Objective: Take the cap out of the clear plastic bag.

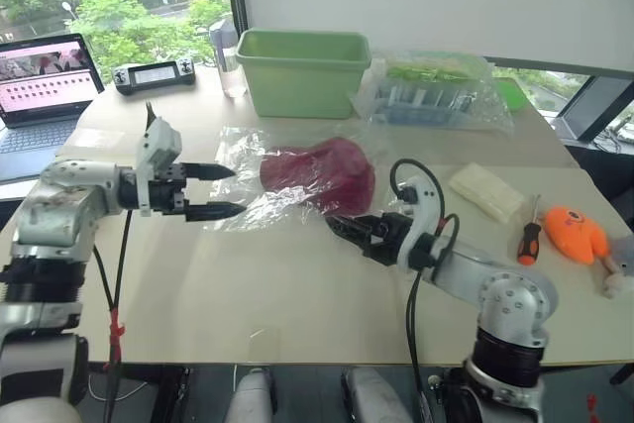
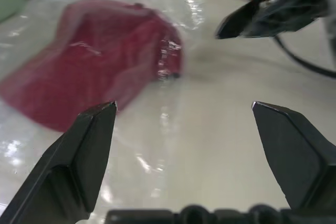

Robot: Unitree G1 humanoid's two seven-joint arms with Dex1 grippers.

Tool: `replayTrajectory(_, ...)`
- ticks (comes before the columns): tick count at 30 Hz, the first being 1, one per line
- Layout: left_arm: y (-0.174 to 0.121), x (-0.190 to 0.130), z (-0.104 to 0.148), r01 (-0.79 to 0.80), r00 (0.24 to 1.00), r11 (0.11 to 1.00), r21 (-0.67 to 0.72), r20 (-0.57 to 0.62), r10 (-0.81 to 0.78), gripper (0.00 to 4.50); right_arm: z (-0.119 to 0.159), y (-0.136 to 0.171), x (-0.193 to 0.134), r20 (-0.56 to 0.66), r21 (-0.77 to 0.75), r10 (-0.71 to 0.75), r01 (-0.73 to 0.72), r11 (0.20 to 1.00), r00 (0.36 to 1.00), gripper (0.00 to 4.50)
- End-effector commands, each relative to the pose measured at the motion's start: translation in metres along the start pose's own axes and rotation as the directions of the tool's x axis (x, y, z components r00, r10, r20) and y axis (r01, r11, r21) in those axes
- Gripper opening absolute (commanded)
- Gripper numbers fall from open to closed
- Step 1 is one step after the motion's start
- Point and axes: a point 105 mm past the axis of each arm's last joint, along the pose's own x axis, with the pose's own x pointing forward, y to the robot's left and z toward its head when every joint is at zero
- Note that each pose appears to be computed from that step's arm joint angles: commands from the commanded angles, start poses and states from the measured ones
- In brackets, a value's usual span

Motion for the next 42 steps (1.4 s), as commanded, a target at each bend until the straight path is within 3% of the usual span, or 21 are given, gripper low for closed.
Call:
replayTrajectory(1, -0.02, -0.012, 0.021, 0.068, 0.995, 0.998, 0.011, 0.069, -0.069, 4.41, -0.015, -0.011, 0.0, -0.011, 0.142, 0.009, -0.008, 0.99, 1.0, 4.5)
replayTrajectory(5, -0.029, -0.021, 0.022, 0.072, 0.995, 0.997, 0.002, 0.071, -0.072, 4.41, -0.022, -0.015, 0.015, 0.008, 0.309, 0.04, -0.041, 0.95, 0.999, 4.5)
replayTrajectory(14, -0.031, -0.021, 0.021, 0.04, 0.997, 0.999, 0.006, 0.067, -0.04, 4.41, -0.004, -0.03, 0.07, 0.057, 0.372, -0.014, -0.008, 0.928, 0.998, 4.5)
replayTrajectory(21, -0.031, -0.02, 0.025, 0.024, 0.997, 0.999, 0.022, 0.074, -0.025, 4.41, -0.002, -0.064, 0.105, 0.052, 0.378, -0.159, 0.128, 0.917, 0.986, 4.5)
replayTrajectory(24, -0.033, -0.02, 0.023, 0.016, 0.997, 1.0, 0.026, 0.07, -0.018, 4.5, -0.005, -0.074, 0.111, 0.058, 0.39, -0.193, 0.156, 0.907, 0.979, 3.82)
replayTrajectory(27, -0.033, -0.022, 0.021, 0.002, 0.998, 1.0, 0.021, 0.067, -0.004, 4.5, -0.004, -0.08, 0.114, 0.084, 0.416, -0.215, 0.162, 0.895, 0.973, 2.77)
replayTrajectory(35, -0.038, -0.023, 0.018, 0.009, 0.998, 1.0, 0.025, 0.056, -0.01, 4.5, 0.013, -0.071, 0.106, 0.195, 0.372, -0.082, 0.004, 0.928, 0.977, 0.1)
replayTrajectory(38, -0.039, -0.021, 0.021, 0.014, 0.998, 0.999, 0.03, 0.066, -0.016, 4.5, 0.006, -0.038, 0.09, 0.085, 0.072, 0.155, -0.162, 0.984, 0.984, 0.04)
replayTrajectory(40, -0.04, -0.02, 0.022, 0.019, 0.997, 0.999, 0.034, 0.069, -0.022, 4.5, -0.012, -0.02, 0.067, -0.092, -0.159, 0.28, -0.292, 0.943, 0.956, 0.04)
replayTrajectory(42, -0.04, -0.02, 0.022, 0.023, 0.997, 0.999, 0.036, 0.073, -0.025, 4.5, -0.026, -0.015, 0.05, -0.215, -0.267, 0.31, -0.361, 0.893, 0.926, 0.04)
